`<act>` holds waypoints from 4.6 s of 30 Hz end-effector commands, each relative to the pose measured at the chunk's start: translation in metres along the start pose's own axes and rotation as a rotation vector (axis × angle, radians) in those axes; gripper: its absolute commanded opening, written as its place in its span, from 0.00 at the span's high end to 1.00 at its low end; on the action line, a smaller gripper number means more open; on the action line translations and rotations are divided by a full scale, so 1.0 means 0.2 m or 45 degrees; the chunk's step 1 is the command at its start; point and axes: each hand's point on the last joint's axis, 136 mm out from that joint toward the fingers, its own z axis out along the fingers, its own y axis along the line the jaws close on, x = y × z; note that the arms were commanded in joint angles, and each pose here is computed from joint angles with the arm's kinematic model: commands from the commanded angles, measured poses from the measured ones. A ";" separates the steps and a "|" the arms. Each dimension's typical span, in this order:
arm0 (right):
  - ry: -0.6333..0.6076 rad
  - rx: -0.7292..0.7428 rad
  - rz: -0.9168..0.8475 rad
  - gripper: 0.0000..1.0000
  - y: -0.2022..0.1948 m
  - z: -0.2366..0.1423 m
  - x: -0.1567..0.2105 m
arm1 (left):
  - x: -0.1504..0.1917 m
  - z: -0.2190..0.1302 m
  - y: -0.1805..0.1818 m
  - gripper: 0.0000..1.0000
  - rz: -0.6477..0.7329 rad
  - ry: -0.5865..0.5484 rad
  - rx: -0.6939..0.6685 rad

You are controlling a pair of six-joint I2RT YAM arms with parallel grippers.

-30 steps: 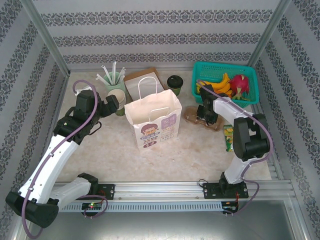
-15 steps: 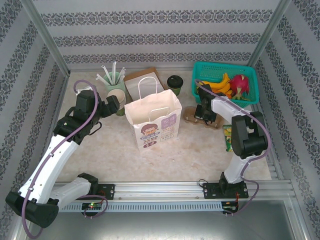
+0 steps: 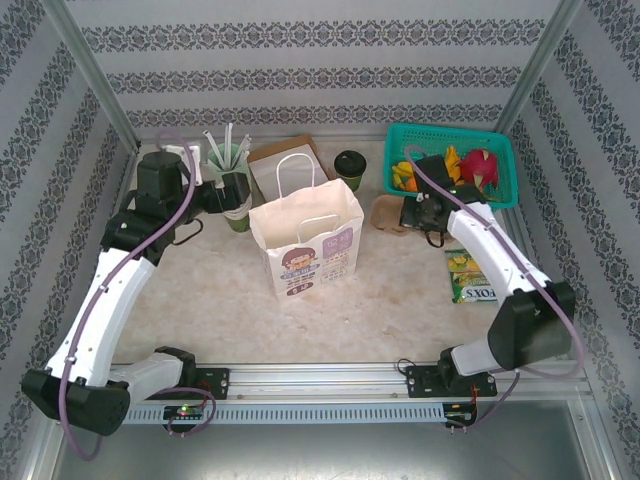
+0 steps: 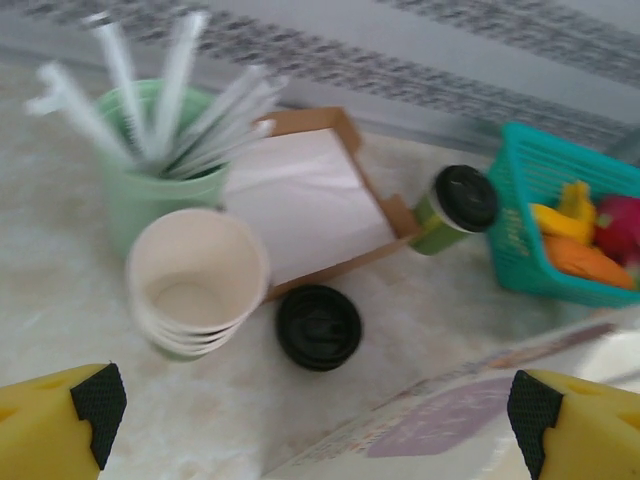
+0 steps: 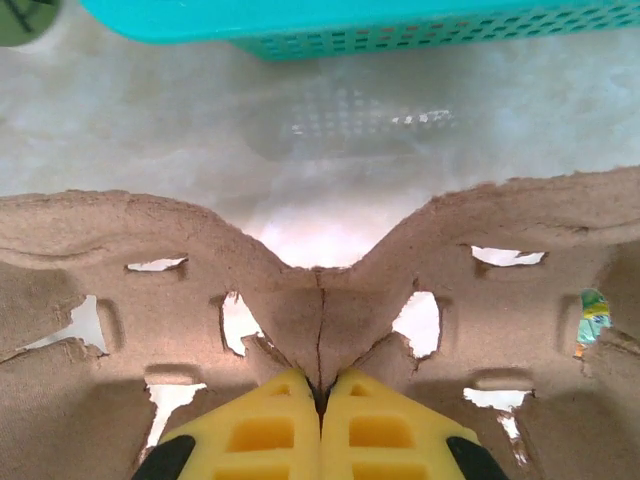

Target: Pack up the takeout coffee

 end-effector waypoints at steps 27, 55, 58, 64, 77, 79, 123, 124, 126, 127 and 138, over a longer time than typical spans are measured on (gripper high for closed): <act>-0.067 -0.953 -0.164 1.00 0.69 -0.95 -0.37 | -0.20 0.28 -0.54 0.65 0.505 0.116 0.691; 0.514 -1.353 -0.202 1.00 1.22 -0.89 0.01 | -0.18 0.38 -0.50 1.00 0.391 0.172 0.631; 0.530 -1.301 -0.189 1.00 1.20 -0.83 0.03 | -0.19 0.37 -0.50 1.00 0.392 0.164 0.629; 0.481 -1.069 -0.208 1.00 1.13 -0.67 0.07 | -0.21 0.37 -0.50 1.00 0.377 0.152 0.611; 0.430 -0.758 -0.342 1.00 1.05 -0.52 0.14 | -0.26 0.38 -0.48 1.00 0.337 0.121 0.560; 0.441 -0.734 -0.366 1.00 1.04 -0.50 0.16 | -0.27 0.38 -0.49 1.00 0.318 0.118 0.568; 0.719 -0.370 -0.612 1.00 1.00 -0.26 0.43 | -0.42 0.55 -0.51 1.00 0.085 0.114 0.593; 0.723 -0.373 -0.617 1.00 1.00 -0.26 0.44 | -0.43 0.56 -0.51 1.00 0.084 0.109 0.589; 0.737 -0.371 -0.616 1.00 0.99 -0.25 0.45 | -0.44 0.54 -0.55 1.00 0.093 0.091 0.643; 0.742 -0.372 -0.616 1.00 1.00 -0.24 0.45 | -0.44 0.53 -0.56 1.00 0.099 0.088 0.675; 0.786 -0.333 -0.565 1.00 1.00 -0.13 0.45 | -0.35 0.41 -0.62 0.97 0.267 0.058 0.794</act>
